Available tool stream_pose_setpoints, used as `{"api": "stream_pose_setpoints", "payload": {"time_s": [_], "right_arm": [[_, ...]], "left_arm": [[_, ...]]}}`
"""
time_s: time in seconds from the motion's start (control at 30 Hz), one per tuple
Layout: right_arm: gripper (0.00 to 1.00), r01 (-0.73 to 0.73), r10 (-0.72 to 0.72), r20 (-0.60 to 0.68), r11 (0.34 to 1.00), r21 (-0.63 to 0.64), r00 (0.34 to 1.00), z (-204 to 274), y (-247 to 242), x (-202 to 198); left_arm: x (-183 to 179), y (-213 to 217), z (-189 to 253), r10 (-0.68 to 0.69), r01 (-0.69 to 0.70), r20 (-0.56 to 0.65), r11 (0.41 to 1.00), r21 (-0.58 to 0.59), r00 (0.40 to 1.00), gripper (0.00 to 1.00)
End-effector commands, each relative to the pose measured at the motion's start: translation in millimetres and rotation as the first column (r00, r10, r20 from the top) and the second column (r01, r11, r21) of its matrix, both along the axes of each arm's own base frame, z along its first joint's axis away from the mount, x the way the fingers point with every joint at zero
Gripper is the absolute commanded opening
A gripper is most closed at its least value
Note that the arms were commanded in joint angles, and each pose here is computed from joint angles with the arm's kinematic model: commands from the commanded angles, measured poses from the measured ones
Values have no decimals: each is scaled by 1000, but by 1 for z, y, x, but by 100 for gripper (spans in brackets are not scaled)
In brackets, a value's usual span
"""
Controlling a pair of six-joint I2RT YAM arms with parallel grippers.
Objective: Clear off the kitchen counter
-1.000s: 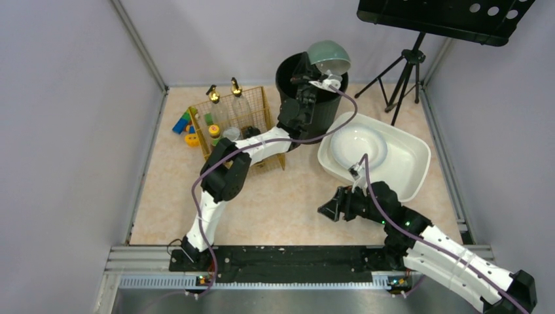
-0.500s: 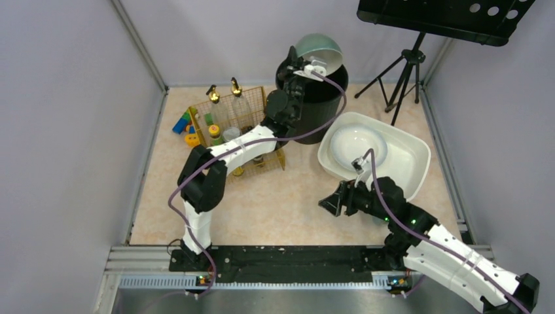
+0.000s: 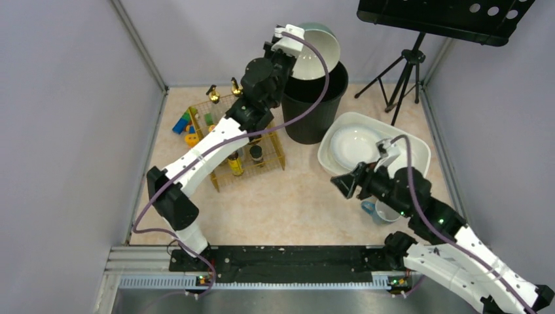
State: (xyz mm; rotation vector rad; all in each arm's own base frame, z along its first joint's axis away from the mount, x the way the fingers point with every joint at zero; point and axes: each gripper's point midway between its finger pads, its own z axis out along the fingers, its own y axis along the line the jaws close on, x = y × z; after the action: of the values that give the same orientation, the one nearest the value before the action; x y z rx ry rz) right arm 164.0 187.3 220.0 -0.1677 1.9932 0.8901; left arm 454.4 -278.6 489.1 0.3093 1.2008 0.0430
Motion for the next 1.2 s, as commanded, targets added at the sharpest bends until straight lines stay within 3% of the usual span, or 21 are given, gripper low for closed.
{"api": "stream_pose_setpoints", "payload": {"time_s": [0.0, 0.23, 0.6, 0.83, 1.17], "right_arm": [[66, 142, -139, 161, 990, -7, 977, 72, -25, 20], [73, 204, -200, 277, 979, 16, 940, 140, -34, 33], [79, 183, -175, 356, 983, 12, 918, 192, -22, 47], [79, 100, -104, 330, 995, 29, 938, 199, 11, 57], [78, 20, -28, 261, 999, 31, 965, 179, 42, 64]], "left_arm": [[-58, 36, 92, -115, 127, 61, 958, -256, 992, 0], [-90, 31, 62, -277, 219, -173, 930, -295, 945, 0], [-152, 14, -3, -521, 309, -453, 831, -463, 723, 0], [-166, 13, -49, -510, 275, -583, 852, -446, 632, 0], [-161, 28, -96, -383, 171, -677, 917, -361, 628, 0]]}}
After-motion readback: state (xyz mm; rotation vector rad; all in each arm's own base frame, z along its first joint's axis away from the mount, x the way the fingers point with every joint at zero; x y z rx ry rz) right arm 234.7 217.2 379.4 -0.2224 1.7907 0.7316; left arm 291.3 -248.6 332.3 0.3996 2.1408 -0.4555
